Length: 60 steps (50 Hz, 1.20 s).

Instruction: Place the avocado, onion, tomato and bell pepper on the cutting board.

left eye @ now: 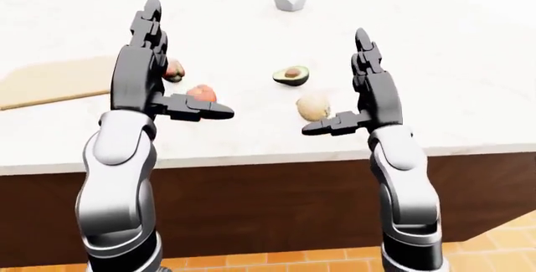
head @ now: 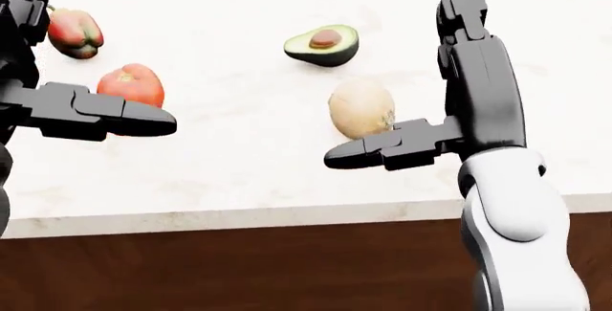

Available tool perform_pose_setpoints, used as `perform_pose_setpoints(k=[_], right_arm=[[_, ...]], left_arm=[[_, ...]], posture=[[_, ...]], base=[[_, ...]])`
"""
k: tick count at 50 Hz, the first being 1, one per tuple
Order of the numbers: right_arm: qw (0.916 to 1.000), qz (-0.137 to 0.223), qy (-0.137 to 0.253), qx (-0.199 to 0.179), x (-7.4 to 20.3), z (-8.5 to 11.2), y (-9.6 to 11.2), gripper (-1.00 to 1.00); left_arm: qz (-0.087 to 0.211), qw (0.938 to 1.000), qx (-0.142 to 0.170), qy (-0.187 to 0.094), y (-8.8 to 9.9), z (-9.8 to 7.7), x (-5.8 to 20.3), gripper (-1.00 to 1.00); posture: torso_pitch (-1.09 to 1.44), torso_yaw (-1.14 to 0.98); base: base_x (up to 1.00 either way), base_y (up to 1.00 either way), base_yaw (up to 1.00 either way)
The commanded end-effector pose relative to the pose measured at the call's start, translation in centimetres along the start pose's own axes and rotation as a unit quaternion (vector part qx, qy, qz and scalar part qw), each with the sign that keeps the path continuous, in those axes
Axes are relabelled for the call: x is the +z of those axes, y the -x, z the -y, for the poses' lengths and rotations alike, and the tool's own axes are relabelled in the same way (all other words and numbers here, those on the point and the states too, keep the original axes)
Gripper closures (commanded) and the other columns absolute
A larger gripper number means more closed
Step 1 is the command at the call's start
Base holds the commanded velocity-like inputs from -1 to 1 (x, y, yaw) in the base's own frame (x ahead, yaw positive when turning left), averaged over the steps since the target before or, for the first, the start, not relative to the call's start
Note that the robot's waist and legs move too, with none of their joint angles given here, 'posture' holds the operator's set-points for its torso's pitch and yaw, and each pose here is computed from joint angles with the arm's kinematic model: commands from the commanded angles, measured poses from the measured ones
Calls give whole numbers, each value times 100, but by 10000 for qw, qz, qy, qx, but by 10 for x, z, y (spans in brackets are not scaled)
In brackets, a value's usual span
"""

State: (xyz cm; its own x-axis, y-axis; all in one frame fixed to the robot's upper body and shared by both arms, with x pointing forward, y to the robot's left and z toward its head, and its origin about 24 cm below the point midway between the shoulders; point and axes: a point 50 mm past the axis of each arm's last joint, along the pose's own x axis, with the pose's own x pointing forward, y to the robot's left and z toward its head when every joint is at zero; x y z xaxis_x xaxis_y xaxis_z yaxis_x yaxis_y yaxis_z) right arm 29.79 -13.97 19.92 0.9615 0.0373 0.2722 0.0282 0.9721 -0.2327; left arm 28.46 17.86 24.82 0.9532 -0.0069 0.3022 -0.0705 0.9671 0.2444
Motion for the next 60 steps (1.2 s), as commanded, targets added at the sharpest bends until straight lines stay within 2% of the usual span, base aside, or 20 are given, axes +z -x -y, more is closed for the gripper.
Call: perform_pose_setpoints(k=[1, 4, 5, 7, 21, 40, 51, 60], right_arm=[[9992, 398, -8, -67, 17, 2, -1, -100], [9991, 418, 51, 30, 16, -1, 0, -100], [9988, 472, -140, 41, 19, -1, 0, -100], [9989, 470, -26, 49, 19, 0, 0, -100], [9984, 554, -50, 58, 21, 1, 4, -100], [9981, 616, -87, -50, 26, 7, 6, -100], [9977, 660, 33, -149, 36, 17, 19, -100], [9987, 422, 212, -183, 25, 20, 28, -100]], left_arm=[[409, 9991, 89, -70, 1, -3, 15, -100], [405, 9991, 91, -77, 1, -3, 14, -100], [402, 9991, 99, -70, 2, -3, 14, -100], [402, 9991, 117, -75, 3, -5, 14, -100], [371, 9992, 106, -129, 2, -3, 12, -100], [393, 9990, 102, -164, 1, -3, 15, -100], [421, 9989, 70, -172, 1, -2, 18, -100], [428, 9989, 67, -168, 1, -2, 19, -100]], posture=[[0, 0], [0, 0], [0, 0], [0, 0], [0, 0], [0, 0], [0, 0], [0, 0]], base=[[0, 0, 0], [0, 0, 0], [11, 0, 0], [63, 0, 0], [63, 0, 0], [1, 0, 0], [0, 0, 0], [0, 0, 0]])
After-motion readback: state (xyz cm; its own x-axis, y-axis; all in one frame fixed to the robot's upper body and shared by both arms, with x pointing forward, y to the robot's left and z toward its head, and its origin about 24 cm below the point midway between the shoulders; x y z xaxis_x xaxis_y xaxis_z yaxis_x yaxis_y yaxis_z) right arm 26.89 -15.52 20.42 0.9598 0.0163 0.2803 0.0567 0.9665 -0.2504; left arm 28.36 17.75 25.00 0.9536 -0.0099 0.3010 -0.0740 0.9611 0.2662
